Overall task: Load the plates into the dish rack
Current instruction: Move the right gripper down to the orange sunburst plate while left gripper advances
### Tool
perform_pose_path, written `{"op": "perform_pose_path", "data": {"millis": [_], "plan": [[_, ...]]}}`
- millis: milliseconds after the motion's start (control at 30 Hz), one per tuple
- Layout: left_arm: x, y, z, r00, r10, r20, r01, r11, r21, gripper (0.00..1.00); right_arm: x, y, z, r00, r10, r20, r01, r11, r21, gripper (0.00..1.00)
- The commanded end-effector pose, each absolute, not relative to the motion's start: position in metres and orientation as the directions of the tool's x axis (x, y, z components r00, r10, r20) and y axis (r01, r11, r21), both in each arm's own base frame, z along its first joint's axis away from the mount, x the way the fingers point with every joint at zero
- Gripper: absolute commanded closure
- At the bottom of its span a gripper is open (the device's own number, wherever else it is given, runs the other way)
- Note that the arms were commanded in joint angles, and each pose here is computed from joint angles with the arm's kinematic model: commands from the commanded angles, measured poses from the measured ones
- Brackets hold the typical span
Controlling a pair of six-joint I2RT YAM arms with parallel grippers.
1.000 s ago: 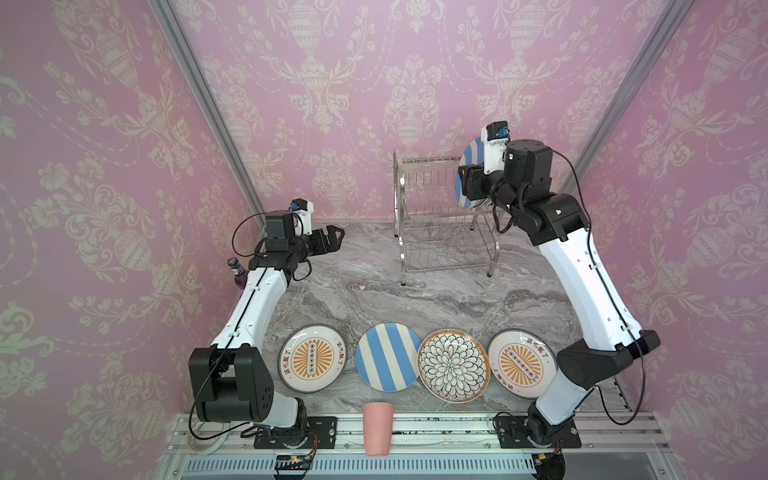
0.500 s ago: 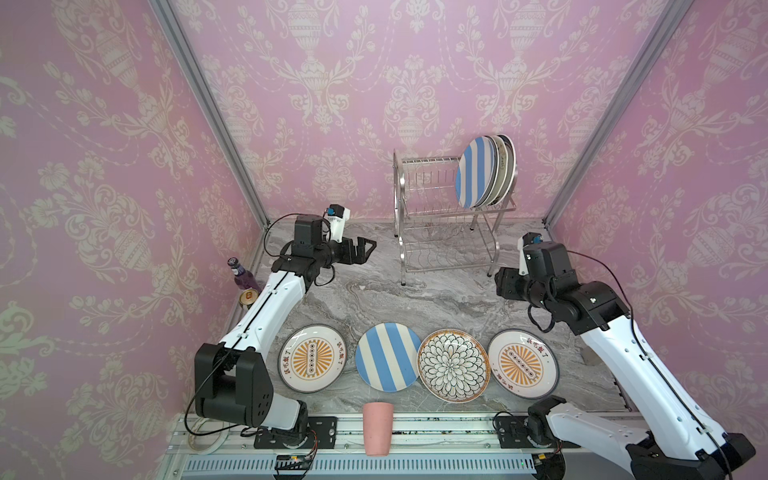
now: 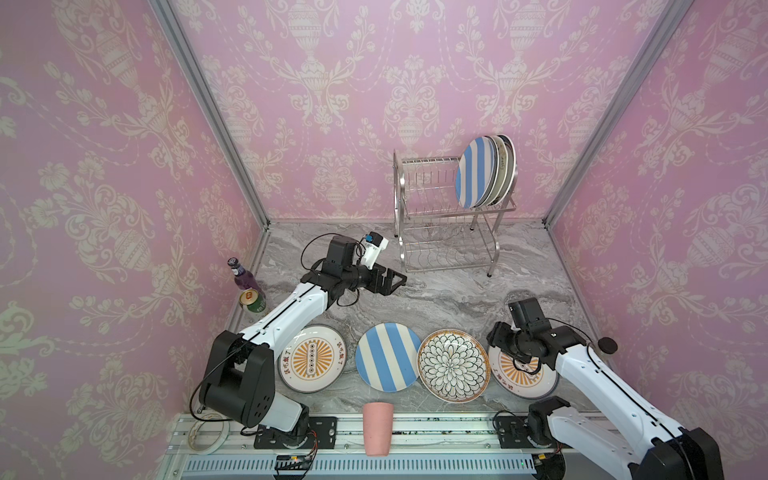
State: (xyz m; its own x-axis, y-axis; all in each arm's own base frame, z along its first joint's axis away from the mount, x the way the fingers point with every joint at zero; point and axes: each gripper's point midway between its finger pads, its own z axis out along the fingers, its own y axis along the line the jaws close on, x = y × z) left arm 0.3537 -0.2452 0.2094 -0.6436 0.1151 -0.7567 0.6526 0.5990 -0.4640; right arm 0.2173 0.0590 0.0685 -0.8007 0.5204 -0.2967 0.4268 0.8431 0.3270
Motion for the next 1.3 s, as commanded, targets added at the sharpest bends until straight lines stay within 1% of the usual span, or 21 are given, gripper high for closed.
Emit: {"op": "perform_pose_path", "data": {"millis": [0, 267, 467, 700, 1000, 1267], "plan": [[0.348, -0.258, 0.214, -0.61, 0.125, -0.783, 0.707, 0.532, -0.466, 0.01, 0.235, 0.067, 0.069, -0.749, 0.589, -0.303, 0.441, 0.785, 0.435, 0.35], [0.344, -0.266, 0.203, -0.616, 0.156, -0.772, 0.716, 0.52, -0.466, 0.01, 0.244, 0.063, 0.049, -0.739, 0.608, -0.291, 0.462, 0.772, 0.437, 0.35], [0.341, -0.269, 0.206, -0.614, 0.144, -0.776, 0.723, 0.498, -0.479, 0.01, 0.254, 0.061, 0.043, -0.75, 0.599, -0.281, 0.459, 0.776, 0.433, 0.34], [0.34, -0.27, 0.204, -0.617, 0.142, -0.774, 0.721, 0.495, -0.484, 0.01, 0.27, 0.064, 0.041, -0.748, 0.595, -0.294, 0.442, 0.777, 0.448, 0.34], [0.341, -0.27, 0.2, -0.621, 0.155, -0.768, 0.719, 0.503, -0.48, 0.01, 0.317, 0.07, 0.06, -0.729, 0.575, -0.37, 0.379, 0.791, 0.481, 0.34], [0.338, -0.266, 0.197, -0.618, 0.17, -0.768, 0.717, 0.522, -0.461, 0.01, 0.361, 0.087, 0.065, -0.743, 0.552, -0.379, 0.316, 0.788, 0.529, 0.34]]}}
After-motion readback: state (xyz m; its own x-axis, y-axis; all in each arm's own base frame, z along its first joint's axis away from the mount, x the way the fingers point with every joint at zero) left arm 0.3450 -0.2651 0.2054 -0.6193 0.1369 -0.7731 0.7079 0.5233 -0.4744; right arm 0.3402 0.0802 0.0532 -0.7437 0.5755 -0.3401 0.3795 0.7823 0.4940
